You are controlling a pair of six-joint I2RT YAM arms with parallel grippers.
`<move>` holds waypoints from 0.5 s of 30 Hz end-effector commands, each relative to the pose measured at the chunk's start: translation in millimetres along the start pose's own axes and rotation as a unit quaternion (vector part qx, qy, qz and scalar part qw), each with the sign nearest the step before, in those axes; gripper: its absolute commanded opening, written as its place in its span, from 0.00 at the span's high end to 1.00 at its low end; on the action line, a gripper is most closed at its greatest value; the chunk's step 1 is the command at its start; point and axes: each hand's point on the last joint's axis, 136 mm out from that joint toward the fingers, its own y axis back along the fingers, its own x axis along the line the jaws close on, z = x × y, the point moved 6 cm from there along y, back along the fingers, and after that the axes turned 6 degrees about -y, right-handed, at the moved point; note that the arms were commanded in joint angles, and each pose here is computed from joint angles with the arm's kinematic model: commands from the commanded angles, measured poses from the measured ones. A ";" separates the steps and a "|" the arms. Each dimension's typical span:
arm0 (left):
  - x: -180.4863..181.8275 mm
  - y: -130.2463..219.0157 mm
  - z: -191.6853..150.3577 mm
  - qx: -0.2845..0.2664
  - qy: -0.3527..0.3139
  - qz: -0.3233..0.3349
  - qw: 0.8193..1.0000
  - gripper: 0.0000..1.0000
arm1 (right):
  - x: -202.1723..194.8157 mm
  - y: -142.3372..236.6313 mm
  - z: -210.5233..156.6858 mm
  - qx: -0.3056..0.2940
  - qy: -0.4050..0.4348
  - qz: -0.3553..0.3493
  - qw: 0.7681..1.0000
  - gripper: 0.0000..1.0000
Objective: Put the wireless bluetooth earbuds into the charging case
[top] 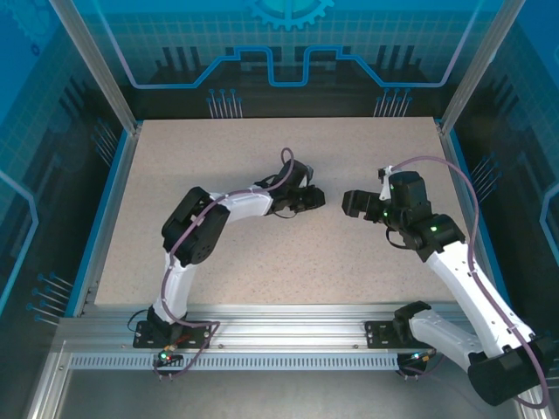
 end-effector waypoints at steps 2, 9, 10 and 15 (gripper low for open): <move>3.2 -10.4 -4.9 0.039 0.025 0.020 0.999 1.00 | 1.3 2.0 5.7 -0.006 -0.005 0.006 1.000 0.00; 13.6 -17.6 -6.7 0.055 0.026 0.047 0.997 0.98 | 0.9 3.9 7.7 -0.008 -0.005 0.004 1.000 0.00; 15.3 -18.2 -8.0 0.059 0.025 0.050 0.997 0.96 | 1.1 4.3 7.8 -0.009 -0.005 0.005 1.000 0.00; 21.7 -14.8 -9.4 0.066 0.016 0.069 0.995 0.81 | 0.1 4.1 7.0 -0.008 -0.006 0.004 1.000 0.00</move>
